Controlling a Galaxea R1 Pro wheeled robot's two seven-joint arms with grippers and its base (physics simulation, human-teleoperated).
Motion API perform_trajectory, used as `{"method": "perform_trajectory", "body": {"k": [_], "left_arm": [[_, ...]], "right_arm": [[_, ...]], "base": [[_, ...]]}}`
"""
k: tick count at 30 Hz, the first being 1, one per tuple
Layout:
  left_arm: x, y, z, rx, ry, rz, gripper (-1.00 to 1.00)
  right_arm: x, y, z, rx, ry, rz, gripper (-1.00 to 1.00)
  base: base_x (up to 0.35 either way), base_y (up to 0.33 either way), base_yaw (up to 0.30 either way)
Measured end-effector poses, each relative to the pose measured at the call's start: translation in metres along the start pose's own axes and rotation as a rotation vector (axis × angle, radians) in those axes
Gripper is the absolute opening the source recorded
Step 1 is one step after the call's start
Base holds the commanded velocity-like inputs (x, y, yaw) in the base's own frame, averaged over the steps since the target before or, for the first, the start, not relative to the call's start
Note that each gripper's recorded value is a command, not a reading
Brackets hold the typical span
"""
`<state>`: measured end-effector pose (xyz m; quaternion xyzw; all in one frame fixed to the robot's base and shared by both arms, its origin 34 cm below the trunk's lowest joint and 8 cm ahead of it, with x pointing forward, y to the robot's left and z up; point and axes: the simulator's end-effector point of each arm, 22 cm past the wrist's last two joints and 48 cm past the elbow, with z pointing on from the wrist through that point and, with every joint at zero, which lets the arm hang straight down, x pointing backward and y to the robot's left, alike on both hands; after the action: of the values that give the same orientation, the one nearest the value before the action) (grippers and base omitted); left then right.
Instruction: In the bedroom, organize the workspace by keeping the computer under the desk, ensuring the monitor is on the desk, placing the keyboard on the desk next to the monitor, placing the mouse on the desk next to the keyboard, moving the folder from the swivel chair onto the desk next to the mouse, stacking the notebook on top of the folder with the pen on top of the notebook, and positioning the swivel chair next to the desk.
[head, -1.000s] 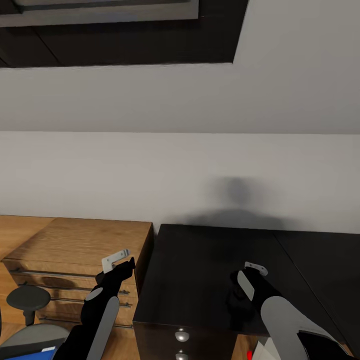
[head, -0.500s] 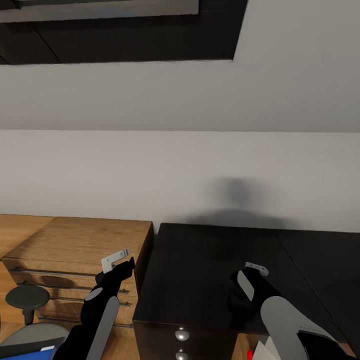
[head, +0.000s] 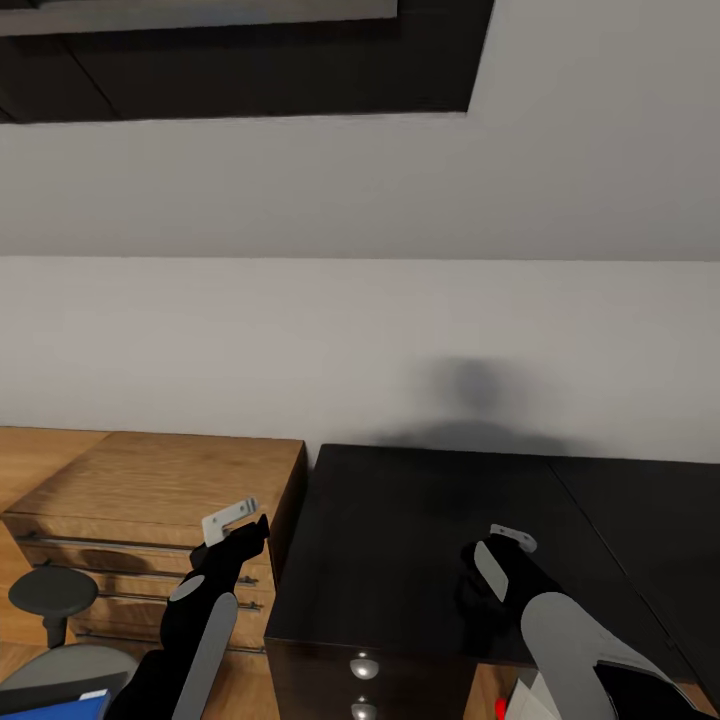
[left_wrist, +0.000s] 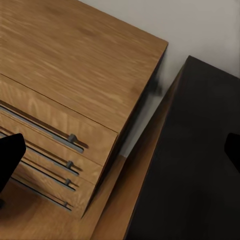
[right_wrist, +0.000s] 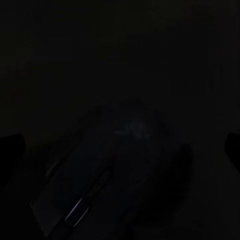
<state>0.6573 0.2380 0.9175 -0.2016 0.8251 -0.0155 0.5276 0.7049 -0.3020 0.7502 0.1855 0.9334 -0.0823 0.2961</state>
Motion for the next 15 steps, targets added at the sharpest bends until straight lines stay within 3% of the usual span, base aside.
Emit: {"method": "perform_trajectory", "body": {"k": [15], "left_arm": [[0.0013,0.0002,0.0007,0.000,0.000,0.000,1.00]], "right_arm": [[0.0003,0.0000,0.0011,0.001,-0.003,-0.005,1.00]], "base": [[0.000,0.000,0.000]]}}
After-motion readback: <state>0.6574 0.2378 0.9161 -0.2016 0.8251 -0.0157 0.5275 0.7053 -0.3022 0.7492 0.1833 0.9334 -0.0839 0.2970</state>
